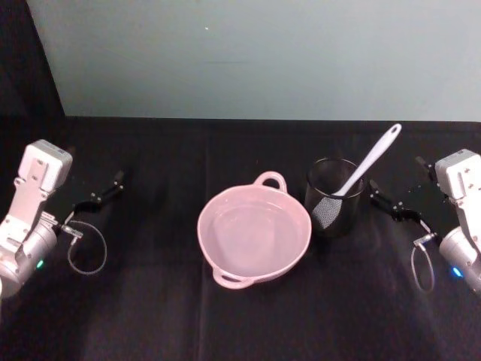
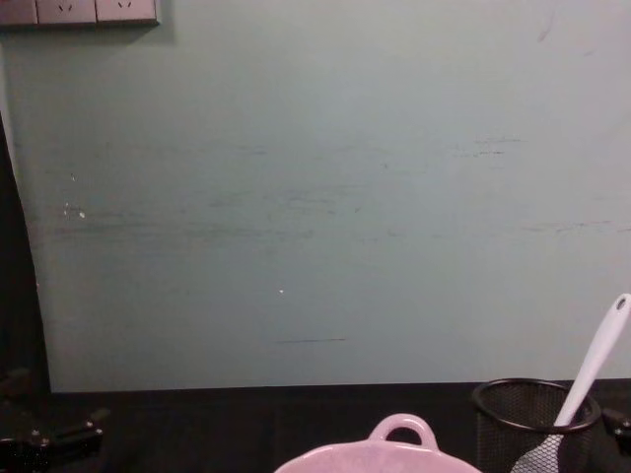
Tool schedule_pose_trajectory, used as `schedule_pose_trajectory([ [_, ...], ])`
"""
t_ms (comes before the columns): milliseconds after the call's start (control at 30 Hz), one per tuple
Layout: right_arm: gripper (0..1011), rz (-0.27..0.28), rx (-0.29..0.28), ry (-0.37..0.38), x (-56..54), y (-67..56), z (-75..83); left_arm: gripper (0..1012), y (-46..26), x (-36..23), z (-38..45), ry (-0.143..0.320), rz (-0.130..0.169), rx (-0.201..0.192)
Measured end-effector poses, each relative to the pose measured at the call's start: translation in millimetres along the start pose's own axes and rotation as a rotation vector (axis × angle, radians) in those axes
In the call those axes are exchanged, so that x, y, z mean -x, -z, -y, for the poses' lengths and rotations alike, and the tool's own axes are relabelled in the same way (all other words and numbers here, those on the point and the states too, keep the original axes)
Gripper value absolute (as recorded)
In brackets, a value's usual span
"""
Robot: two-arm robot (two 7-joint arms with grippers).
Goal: Use the one hand to pick up the spoon and stir the clear water in the bowl.
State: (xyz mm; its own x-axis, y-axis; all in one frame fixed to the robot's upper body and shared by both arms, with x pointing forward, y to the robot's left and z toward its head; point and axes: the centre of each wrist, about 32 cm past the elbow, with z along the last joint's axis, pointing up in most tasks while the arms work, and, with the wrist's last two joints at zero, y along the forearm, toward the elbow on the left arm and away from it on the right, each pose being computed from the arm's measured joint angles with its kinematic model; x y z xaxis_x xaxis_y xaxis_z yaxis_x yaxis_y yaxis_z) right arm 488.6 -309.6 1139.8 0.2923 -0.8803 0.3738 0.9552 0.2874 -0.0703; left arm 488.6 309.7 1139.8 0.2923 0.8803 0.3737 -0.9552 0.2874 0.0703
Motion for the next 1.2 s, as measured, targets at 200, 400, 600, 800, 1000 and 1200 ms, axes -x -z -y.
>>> schedule_pose_trajectory([
  [200,1003,0.000,0.000,0.000,0.0,0.0,0.0,1011,0.0,0.0,0.0,0.000,0.000,0.000],
  [400,1003,0.000,0.000,0.000,0.0,0.0,0.0,1011,0.0,0.0,0.0,0.000,0.000,0.000],
  [600,1003,0.000,0.000,0.000,0.0,0.0,0.0,1011,0.0,0.0,0.0,0.000,0.000,0.000],
  [800,1003,0.000,0.000,0.000,0.0,0.0,0.0,1011,0.0,0.0,0.0,0.000,0.000,0.000],
  [1000,1003,0.000,0.000,0.000,0.0,0.0,0.0,1011,0.0,0.0,0.0,0.000,0.000,0.000],
  [1200,1003,-0.004,0.014,0.002,-0.7,-2.0,5.6,1011,0.0,0.0,0.0,0.000,0.000,0.000],
])
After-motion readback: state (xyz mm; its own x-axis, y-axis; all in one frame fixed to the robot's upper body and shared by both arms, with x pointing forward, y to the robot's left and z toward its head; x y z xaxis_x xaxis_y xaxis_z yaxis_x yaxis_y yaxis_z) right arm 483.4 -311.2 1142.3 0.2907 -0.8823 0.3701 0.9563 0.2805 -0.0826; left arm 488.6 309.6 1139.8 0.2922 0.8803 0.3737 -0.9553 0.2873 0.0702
